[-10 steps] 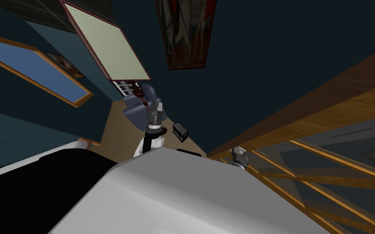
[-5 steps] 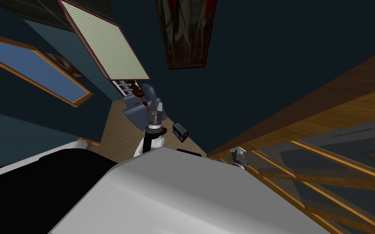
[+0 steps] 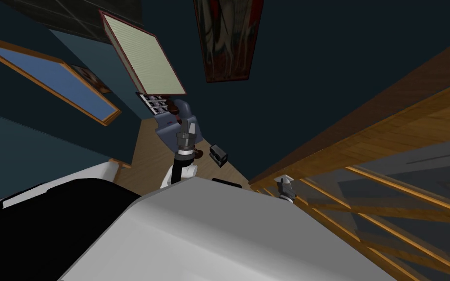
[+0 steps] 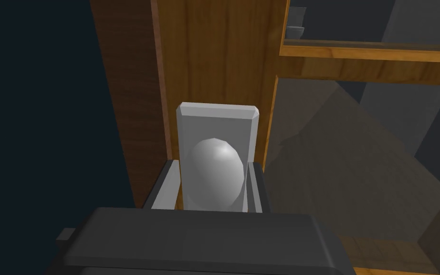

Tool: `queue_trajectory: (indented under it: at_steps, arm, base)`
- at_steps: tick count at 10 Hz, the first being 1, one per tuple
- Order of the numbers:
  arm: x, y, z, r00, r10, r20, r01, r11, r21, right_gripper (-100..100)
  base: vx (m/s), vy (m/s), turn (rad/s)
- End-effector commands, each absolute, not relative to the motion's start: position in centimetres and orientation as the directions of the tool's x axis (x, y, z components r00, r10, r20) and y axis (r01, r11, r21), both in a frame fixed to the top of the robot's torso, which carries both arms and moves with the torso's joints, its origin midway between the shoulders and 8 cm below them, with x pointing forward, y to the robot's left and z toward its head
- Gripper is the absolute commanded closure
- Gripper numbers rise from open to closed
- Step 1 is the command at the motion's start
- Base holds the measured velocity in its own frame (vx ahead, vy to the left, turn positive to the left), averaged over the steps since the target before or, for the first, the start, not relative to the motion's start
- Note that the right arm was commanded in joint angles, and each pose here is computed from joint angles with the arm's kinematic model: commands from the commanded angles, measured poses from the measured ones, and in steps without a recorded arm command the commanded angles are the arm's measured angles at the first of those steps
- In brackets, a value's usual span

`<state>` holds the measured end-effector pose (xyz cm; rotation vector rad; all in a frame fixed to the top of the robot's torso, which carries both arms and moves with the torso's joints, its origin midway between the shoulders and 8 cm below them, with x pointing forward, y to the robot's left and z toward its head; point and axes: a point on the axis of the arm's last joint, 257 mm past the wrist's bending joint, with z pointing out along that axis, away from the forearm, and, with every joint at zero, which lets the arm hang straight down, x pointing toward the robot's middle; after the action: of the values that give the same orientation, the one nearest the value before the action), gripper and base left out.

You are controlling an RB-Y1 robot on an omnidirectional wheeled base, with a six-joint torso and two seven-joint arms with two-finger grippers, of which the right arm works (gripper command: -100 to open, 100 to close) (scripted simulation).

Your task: Pull the door open

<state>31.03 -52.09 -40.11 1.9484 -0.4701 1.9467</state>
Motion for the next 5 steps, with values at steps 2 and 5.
queue_trajectory:
  at_steps: [2, 5]
  arm:
    - [31.0, -51.0, -40.2, 0.005, 0.003, 1.0, -0.421, -0.907, 0.005, 100]
    - [31.1, -50.0, -40.0, 0.0, 0.0, 1.0, -0.375, -0.927, 0.0, 100]
  base:
    - [-0.192, 0.032, 0.045]
    - [-0.205, 0.019, 0.047]
